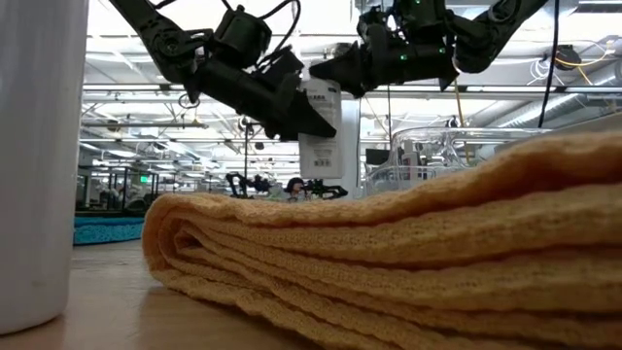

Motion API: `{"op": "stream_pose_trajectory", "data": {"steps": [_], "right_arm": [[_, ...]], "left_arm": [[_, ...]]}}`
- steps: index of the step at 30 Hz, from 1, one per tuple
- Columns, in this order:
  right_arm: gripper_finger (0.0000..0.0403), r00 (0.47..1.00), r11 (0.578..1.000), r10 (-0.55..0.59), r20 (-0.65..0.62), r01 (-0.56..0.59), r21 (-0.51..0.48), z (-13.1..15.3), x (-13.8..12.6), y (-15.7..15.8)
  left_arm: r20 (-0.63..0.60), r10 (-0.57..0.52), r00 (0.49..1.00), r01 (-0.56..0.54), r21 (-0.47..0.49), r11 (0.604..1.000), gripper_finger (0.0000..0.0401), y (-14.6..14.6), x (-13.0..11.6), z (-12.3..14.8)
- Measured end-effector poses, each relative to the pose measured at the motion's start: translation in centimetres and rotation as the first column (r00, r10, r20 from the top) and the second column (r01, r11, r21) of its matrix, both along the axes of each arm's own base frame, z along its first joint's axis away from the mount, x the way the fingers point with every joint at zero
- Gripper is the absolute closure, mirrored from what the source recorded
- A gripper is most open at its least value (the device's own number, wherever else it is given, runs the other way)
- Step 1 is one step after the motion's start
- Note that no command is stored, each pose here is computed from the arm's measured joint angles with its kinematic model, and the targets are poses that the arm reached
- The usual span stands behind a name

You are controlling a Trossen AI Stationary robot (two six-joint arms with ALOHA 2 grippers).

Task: Pick & Place Kitchen Items
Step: Put the white plastic restorer bottle into the top transparent bin

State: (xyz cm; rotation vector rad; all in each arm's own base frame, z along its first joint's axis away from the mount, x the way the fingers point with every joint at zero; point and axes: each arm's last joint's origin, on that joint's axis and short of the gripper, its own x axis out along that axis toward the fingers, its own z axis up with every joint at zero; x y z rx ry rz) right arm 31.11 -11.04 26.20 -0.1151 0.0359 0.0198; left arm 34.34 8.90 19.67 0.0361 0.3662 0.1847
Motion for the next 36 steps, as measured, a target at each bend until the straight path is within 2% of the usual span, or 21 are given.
{"op": "stream_pose_trajectory", "data": {"steps": [4,7,13,22,25,30,36], "right_arm": [[0.032,1.0,1.0,-0.019,0.012,0.019,0.001,1.0,-0.8,-0.1],[0.032,0.998,0.998,-0.061,-0.013,0.061,0.012,1.3,-1.2,-0.1],[0.032,0.971,0.971,-0.238,-0.005,0.238,0.005,2.2,-2.3,-0.1],[0.032,0.932,0.933,-0.359,0.045,0.36,-0.006,2.5,-5.3,-0.6],[0.032,0.925,0.927,-0.376,0.046,0.375,0.029,2.3,-6.1,-1.1],[0.032,0.92,0.924,-0.381,0.089,0.38,0.027,3.0,-6.9,-1.4],[0.032,0.939,0.943,-0.334,0.08,0.332,0.04,3.1,-6.9,-1.1]], "left_arm": [[-0.006,0.017,1.0,-0.017,0.041,0.999,0.0038,-0.3,0.1,0.1],[-0.002,0.007,1.0,-0.007,0.051,0.999,0.0009,-0.6,0.1,0.2],[0.023,0.025,0.999,-0.026,0.057,0.998,0.0034,-0.6,0.2,0.4],[0.028,0.04,0.999,-0.042,0.066,0.997,0.0049,-0.3,0.2,0.6],[0.027,0.057,0.998,-0.058,0.072,0.996,0.0046,-0.3,0.2,0.6],[-0.008,0.098,0.995,-0.097,0.073,0.993,0.004,-0.3,0.0,0.1],[0.02,0.128,0.992,-0.129,0.087,0.988,0.0038,-0.1,0.1,0.5]]}}
